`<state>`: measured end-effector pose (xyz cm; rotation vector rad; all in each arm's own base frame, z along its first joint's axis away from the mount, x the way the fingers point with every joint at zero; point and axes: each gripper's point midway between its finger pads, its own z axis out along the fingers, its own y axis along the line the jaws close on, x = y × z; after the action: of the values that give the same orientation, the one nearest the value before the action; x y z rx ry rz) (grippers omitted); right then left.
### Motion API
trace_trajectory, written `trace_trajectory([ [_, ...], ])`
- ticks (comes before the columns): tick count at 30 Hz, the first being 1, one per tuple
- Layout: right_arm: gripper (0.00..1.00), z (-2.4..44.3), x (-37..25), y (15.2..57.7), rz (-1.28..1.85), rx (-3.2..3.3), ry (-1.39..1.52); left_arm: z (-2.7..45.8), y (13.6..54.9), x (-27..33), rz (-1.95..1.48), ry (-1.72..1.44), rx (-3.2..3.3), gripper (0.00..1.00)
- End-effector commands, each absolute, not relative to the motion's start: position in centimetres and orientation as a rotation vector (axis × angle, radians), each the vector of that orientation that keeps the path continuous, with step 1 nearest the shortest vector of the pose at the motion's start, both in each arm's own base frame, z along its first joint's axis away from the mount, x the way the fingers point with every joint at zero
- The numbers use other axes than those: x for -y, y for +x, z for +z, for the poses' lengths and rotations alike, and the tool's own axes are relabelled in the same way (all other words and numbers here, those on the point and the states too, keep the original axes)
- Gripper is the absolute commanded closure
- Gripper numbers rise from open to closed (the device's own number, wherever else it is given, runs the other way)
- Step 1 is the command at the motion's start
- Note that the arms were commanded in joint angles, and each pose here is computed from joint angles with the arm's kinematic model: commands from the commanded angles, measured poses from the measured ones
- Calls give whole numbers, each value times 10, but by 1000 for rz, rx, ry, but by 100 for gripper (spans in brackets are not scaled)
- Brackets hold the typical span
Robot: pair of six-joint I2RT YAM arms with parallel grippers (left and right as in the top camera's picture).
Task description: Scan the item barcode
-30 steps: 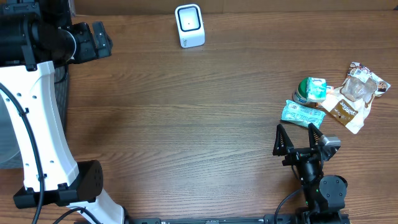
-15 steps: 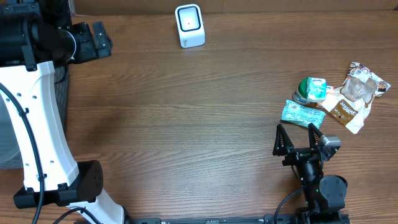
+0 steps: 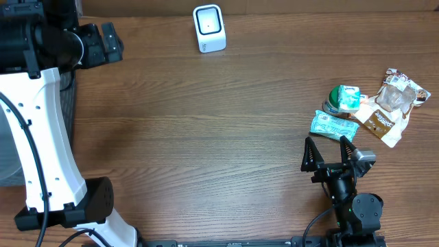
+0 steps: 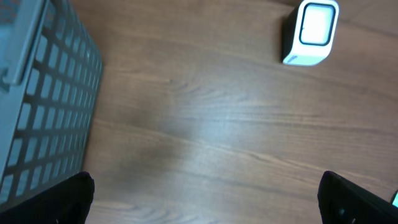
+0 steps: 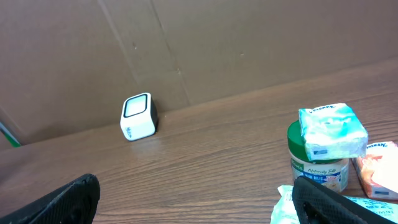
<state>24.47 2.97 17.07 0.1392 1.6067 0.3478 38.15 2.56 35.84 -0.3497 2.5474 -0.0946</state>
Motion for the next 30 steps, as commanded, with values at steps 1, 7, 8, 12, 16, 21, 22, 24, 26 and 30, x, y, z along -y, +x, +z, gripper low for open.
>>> trace_trajectory([
  [1,0,170,-30,245,344,-1599,140,389,366,-22,-93,-305,-2444,0],
  [7,0,170,-30,245,344,-1599,140,408,351,-19,-107,-283,-2323,0],
  [8,0,170,-30,245,344,-1599,141,409,349,-19,-112,-277,-2299,0],
  [12,0,170,-30,245,344,-1599,140,414,345,-13,-150,-240,-2182,0],
  [16,0,170,-30,245,344,-1599,140,410,337,-3,-206,-186,-2063,0],
  [21,0,170,-30,245,344,-1599,141,390,327,5,-245,-141,-1964,0],
  [22,0,170,-30,245,344,-1599,141,386,324,6,-247,-139,-1955,1],
  [24,0,170,-30,245,344,-1599,140,376,318,7,-252,-137,-1946,0],
  [26,0,170,-30,245,344,-1599,140,372,314,7,-251,-135,-1938,0],
  [30,0,170,-30,245,344,-1599,141,371,310,7,-251,-134,-1931,0],
])
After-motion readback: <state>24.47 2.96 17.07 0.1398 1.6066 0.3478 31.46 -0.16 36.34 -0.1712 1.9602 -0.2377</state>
